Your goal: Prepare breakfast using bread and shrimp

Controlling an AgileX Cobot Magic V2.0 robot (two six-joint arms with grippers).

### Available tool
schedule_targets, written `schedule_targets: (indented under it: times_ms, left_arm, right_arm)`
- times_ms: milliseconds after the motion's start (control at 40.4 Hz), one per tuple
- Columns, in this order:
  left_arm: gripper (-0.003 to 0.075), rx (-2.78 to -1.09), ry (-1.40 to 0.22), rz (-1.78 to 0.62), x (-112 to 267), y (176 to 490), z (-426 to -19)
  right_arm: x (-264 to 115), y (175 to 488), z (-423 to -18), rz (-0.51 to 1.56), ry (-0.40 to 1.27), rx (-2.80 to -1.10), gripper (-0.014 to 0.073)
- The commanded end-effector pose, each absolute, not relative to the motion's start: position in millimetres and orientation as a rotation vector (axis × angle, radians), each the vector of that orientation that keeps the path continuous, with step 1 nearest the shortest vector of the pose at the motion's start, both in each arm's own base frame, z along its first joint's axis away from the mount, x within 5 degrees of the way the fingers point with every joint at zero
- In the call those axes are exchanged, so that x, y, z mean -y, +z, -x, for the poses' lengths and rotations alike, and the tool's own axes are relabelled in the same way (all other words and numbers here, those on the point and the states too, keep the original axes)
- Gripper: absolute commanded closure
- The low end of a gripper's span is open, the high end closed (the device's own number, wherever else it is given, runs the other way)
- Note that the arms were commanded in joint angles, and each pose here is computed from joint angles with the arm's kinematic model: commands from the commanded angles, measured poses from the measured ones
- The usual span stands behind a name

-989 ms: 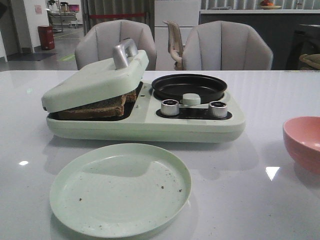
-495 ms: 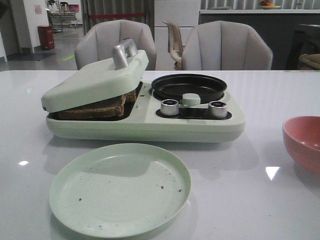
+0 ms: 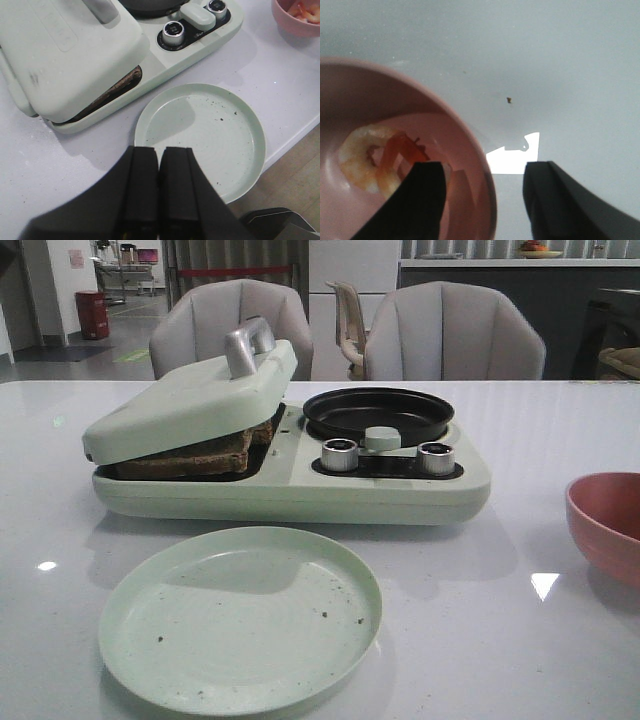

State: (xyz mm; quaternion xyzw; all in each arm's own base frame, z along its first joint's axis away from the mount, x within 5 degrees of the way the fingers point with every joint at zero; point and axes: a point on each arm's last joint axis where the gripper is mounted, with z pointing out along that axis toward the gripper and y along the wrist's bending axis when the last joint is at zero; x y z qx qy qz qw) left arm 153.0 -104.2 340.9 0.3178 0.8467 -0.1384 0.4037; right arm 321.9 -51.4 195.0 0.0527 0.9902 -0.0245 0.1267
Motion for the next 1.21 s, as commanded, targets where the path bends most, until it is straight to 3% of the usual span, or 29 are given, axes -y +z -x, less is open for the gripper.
schedule_targets:
  times_ms: [0, 272, 495, 766, 964, 1187]
  left_arm:
    - [0.062, -2.043, -0.375, -0.753, 105, 357, -154]
    - [0.062, -2.043, -0.375, -0.753, 105, 357, -154]
    - [0.062, -2.043, -0.375, -0.753, 105, 357, -154]
    - [0.062, -2.043, -0.375, -0.753, 105, 357, -154]
    - [0.062, -2.043, -0.375, -0.753, 105, 357, -154]
    - [0.062, -2.043, -0.375, -0.753, 105, 357, -154]
  right_arm:
    - [55, 212, -332, -0.138, -0.09, -2.791, 0.0167]
    - [56, 209, -335, -0.137, -0.09, -2.784, 0.042]
    - [51, 220, -336, -0.118, -0.087, -2.751, 0.0556]
    - [12, 305, -345, 0.134, -0.13, -2.477, 0.0559]
    - [-35, 367, -355, 0.359, -0.305, -2.278, 0.055]
    - [-78, 410, -357, 0.372, -0.547, -2.006, 0.055]
